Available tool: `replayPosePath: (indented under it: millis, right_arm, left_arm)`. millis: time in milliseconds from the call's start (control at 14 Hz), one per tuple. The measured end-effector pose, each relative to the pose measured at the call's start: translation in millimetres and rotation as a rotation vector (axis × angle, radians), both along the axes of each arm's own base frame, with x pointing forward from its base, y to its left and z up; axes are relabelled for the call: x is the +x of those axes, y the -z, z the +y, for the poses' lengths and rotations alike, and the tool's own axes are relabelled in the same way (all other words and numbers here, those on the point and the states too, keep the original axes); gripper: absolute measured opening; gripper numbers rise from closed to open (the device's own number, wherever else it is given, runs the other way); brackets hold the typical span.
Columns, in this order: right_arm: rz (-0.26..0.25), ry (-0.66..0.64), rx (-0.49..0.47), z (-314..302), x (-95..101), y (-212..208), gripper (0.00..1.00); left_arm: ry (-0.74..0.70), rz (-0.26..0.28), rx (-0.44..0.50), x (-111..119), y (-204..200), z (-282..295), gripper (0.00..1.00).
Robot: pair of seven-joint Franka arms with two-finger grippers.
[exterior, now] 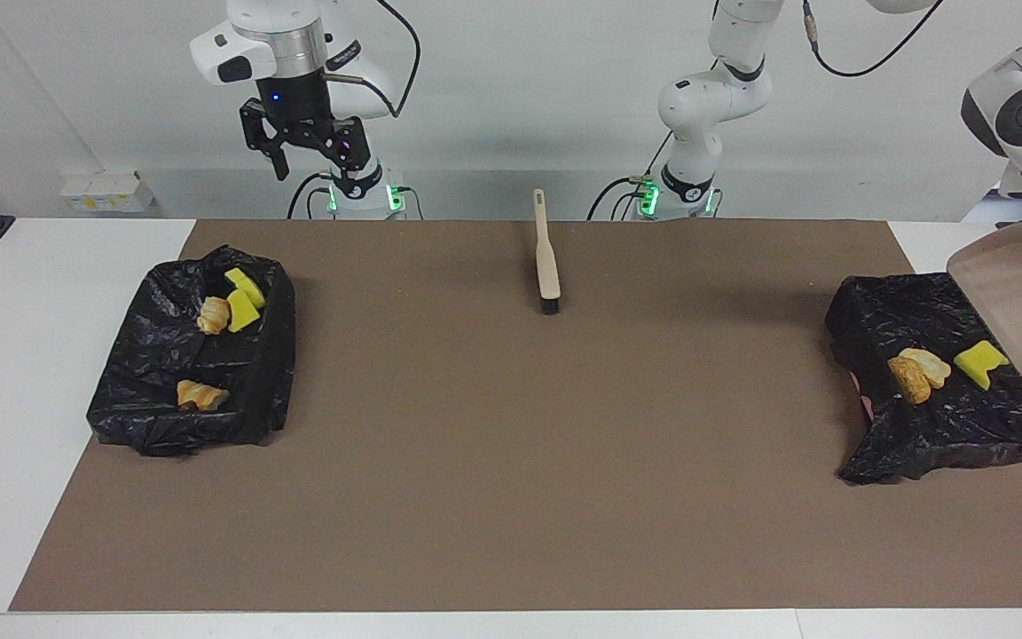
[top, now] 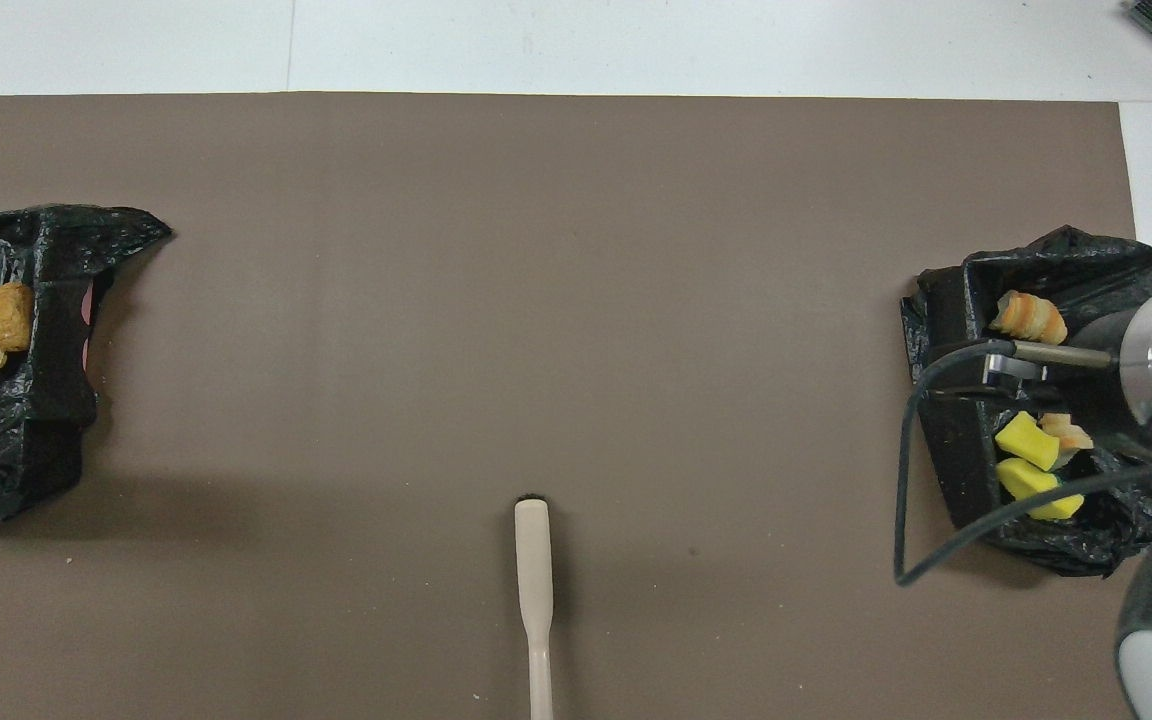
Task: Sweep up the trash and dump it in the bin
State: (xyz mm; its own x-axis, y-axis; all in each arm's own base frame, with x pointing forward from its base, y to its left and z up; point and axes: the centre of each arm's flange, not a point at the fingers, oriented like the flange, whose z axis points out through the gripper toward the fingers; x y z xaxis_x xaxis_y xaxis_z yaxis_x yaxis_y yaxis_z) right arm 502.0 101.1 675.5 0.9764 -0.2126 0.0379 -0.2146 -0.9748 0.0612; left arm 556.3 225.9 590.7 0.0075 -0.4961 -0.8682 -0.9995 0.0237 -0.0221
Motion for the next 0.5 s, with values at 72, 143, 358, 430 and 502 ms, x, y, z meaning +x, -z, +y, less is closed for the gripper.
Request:
replayPosePath:
  millis: [72, 143, 358, 430, 502]
  right_arm:
    - [0.014, -0.015, 0.003, -5.2, 6.3, 0.3, 1.00]
    - [0.026, -0.033, 0.005, -8.9, 11.4, 0.5, 1.00]
    - [0.036, -0.047, 0.009, -18.1, 18.0, -0.4, 1.00]
    - [0.036, -0.042, 0.009, -21.1, 18.4, -1.1, 1.00]
    - [0.035, -0.038, 0.009, -23.9, 18.7, -1.9, 1.00]
  left_arm:
    - [-0.013, 0.004, 0.004, -1.9, -1.8, -1.6, 0.32]
    - [-0.038, 0.003, 0.016, -2.9, -1.9, -5.5, 0.32]
    - [-0.126, -0.011, 0.047, -2.6, 2.0, -36.5, 0.32]
    - [-0.146, -0.014, 0.068, -1.9, 2.3, -51.2, 0.32]
    - [-0.152, -0.013, 0.107, -1.1, 0.3, -62.8, 0.32]
